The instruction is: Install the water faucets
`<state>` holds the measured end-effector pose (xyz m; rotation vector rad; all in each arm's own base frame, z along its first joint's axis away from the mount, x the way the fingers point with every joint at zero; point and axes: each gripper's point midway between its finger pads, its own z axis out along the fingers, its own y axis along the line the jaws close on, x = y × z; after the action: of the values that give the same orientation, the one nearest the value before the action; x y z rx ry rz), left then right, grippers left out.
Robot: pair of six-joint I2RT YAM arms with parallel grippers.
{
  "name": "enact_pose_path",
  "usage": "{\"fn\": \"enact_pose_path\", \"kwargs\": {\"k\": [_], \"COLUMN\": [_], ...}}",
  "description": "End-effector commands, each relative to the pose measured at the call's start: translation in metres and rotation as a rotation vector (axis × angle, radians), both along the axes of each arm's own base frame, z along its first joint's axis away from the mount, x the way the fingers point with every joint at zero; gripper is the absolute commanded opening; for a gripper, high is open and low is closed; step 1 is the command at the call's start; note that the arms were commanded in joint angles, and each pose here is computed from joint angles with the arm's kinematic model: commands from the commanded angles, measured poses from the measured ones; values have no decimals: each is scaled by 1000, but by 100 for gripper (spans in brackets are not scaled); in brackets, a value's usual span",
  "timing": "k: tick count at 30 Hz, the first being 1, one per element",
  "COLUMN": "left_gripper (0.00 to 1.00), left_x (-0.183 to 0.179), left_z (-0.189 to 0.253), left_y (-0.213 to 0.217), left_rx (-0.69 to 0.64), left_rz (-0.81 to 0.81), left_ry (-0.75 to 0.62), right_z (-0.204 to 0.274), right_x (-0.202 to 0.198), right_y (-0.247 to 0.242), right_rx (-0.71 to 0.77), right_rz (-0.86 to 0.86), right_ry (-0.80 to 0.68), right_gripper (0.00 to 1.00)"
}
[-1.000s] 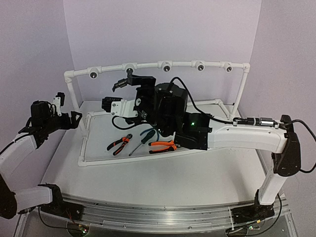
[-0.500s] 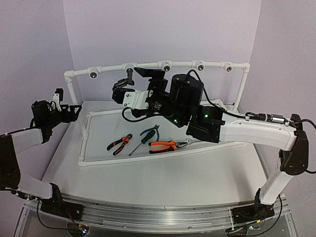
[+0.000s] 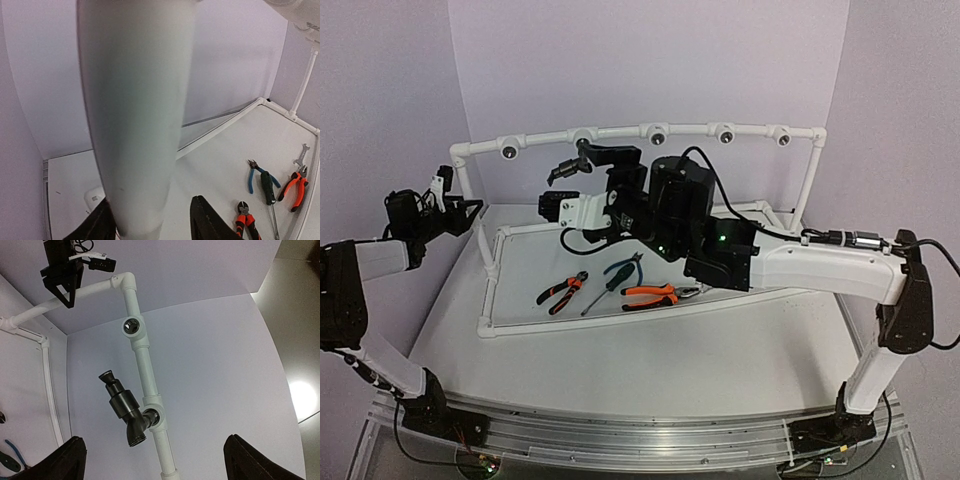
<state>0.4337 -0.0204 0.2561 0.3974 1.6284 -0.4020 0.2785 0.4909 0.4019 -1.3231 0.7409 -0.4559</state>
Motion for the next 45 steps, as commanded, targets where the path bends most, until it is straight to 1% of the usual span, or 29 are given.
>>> {"fn": "enact_pose_path", "kwargs": {"k": [1,5,8,10,18,21,25,28,31,33,37,43,45], "left_gripper": [37,15,4,0,0,0,0,0,0,0,0,0,0], "left_x": [-3,-3,-2,-2,-8,-9,-11,-10,-11,-10,-8,-9,-9], "left_z": [24,22,18,14,6,2,-1,-1,0,0,-3,-7,-9], "left_y": [-13,-16,-12,-11,-12,-13,-12,-12,-14,-14,-12,-12,-12], "left_rx": [13,-15,-34,-36,-39,-50,-47,-44,-45,-39,-23,-14,-13], "left_rz": [-103,-118,-94,-78,-75,-76,-69,-67,-73,-70,-41,-25,-24], "left_ry": [-72,-18,37,62,113,136,145,145,147,153,178,213,220], "right_z": [10,-5,-9,-11,-8,-10,-10,-10,-6,-4,-1,-9,-7], "right_x": [15,38,51,62,90,101,106,110,115,118,121,118,117], "right_y": [4,5,12,15,21,19,19,17,16,17,15,13,16], "right_rx": [-26,-149,-208,-233,-243,-244,-242,-233,-196,-166,-104,36,124], "right_rz": [-70,-148,-181,-215,-291,-317,-330,-340,-358,-373,-401,-451,-457], "right_ry": [-56,-77,-99,-110,-140,-141,-143,-140,-137,-131,-113,-61,-38], "right_gripper": [95,92,87,83,71,70,61,49,37,33,21,13,10]}}
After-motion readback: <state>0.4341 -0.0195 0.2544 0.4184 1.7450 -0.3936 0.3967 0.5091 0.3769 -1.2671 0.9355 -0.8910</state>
